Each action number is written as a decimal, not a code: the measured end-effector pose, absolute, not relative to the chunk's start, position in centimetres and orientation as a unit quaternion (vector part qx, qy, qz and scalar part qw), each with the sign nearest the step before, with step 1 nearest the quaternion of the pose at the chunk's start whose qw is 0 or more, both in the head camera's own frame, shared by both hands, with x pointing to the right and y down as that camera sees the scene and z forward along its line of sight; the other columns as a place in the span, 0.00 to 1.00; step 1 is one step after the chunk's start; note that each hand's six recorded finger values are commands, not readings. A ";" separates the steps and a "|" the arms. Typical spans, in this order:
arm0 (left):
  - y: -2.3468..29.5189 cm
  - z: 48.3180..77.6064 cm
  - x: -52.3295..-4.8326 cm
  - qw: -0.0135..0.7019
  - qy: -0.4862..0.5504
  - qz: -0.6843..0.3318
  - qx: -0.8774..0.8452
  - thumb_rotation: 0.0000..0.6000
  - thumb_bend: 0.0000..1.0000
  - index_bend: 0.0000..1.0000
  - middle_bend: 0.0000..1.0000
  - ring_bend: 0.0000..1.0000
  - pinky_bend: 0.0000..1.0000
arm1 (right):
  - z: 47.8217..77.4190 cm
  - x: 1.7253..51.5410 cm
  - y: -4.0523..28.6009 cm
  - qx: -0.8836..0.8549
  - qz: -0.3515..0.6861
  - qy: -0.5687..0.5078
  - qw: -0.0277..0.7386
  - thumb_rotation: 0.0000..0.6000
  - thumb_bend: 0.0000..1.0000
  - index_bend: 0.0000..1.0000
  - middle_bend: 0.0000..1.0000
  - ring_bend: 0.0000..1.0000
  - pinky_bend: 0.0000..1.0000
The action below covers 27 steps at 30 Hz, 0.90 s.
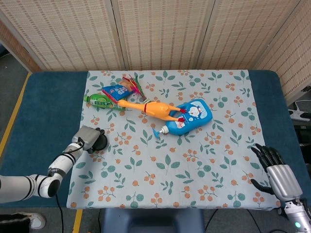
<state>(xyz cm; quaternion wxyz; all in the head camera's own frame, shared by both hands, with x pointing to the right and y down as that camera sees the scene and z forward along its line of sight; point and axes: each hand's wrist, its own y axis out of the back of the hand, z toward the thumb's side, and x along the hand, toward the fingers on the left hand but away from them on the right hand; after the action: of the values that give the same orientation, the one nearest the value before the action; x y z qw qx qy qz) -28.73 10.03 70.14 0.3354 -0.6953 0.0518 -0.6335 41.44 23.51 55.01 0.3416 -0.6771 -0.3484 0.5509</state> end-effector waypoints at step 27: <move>11.4 66.3 -30.8 0.338 0.108 -0.596 -0.721 1.00 0.70 0.75 0.78 0.66 0.91 | 56.0 40.3 24.2 -0.700 0.548 -0.317 0.331 1.00 0.13 0.00 0.00 0.00 0.00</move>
<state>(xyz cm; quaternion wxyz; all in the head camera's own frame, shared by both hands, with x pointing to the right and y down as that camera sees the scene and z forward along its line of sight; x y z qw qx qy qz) -30.79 11.44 66.34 0.3376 -0.7206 0.1081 -0.5959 40.29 24.16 56.04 0.3309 -0.7002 -0.3165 0.5478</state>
